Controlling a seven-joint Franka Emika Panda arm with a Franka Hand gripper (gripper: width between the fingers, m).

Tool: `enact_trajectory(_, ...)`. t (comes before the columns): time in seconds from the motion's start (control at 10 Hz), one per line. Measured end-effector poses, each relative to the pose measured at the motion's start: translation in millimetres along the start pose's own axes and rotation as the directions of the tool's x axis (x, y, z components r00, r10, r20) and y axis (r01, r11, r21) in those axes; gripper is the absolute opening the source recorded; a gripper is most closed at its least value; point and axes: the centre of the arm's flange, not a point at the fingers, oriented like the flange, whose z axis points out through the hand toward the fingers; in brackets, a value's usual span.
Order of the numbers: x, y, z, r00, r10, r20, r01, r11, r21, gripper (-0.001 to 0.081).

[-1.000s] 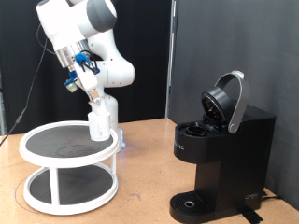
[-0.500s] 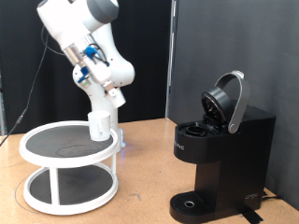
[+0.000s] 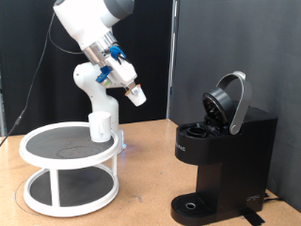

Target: Make a cup of coffee with the keurig machine

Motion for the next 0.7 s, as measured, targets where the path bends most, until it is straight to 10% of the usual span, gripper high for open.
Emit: enact_trajectory(0.7,-47,6,11,0.993,-0.081,0.082,0.088,0.993,-0.084,0.0385)
